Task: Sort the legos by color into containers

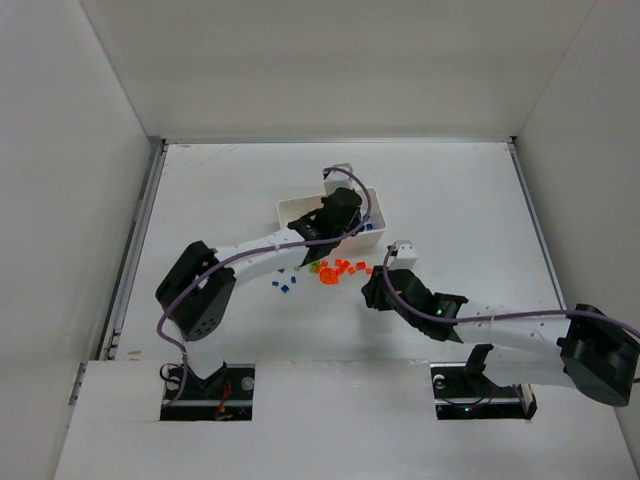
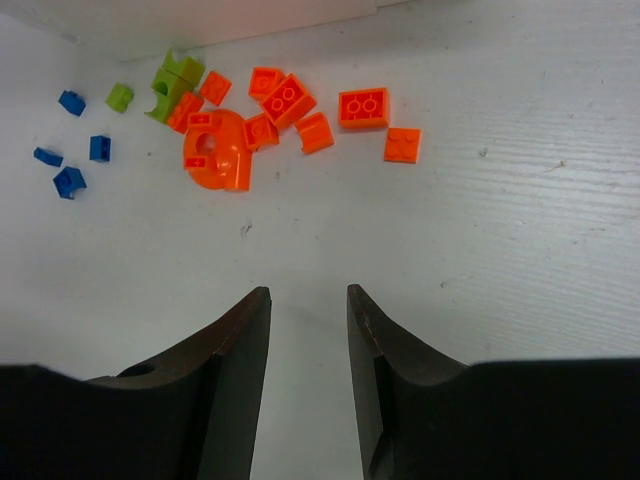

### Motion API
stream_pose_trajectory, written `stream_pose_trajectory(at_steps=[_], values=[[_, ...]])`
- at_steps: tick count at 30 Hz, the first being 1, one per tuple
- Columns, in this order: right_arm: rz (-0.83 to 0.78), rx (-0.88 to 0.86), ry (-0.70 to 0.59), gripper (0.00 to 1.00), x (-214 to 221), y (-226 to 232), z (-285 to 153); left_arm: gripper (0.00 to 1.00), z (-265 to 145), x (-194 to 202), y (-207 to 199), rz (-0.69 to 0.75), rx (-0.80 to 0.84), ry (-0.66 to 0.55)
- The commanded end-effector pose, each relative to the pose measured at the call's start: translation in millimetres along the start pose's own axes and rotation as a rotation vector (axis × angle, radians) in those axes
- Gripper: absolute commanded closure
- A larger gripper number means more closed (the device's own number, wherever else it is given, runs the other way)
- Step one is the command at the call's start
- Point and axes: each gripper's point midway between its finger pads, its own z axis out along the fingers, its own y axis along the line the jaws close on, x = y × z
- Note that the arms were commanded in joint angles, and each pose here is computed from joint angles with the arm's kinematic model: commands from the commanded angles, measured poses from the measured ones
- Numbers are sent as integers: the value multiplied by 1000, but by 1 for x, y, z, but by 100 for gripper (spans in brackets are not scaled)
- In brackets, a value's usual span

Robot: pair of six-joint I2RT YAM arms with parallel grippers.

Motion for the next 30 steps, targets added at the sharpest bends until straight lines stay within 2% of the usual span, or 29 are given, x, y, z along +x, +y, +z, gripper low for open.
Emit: stream_pose_trajectory(at_steps=[1,3,7,10,15,19,27,30], values=[[50,-6,-51,58,-11,4,-5,90,21,-24,-35,-27,109,-23],[57,-10,-55,58,-11,3,-7,88,32,-23,-37,-31,108,-20],[63,-17,-56,58,-11,5,-8,71,45,-22,-35,-48,101,-12],[53,-21,-42,58,-8,9,-2,64,38,-26,-32,-52,99,-24],[33,-35,-26,58,-5,23,10,65,21,-29,-4,-72,70,-37],[-1,-48,-2,58,-1,36,23,66,-1,-15,33,-96,23,-35],[-96,-30,63,42,19,58,54,67,-59,9,111,-120,-95,-51],[-119,-21,75,42,23,64,66,67,-79,21,134,-109,-136,-46]])
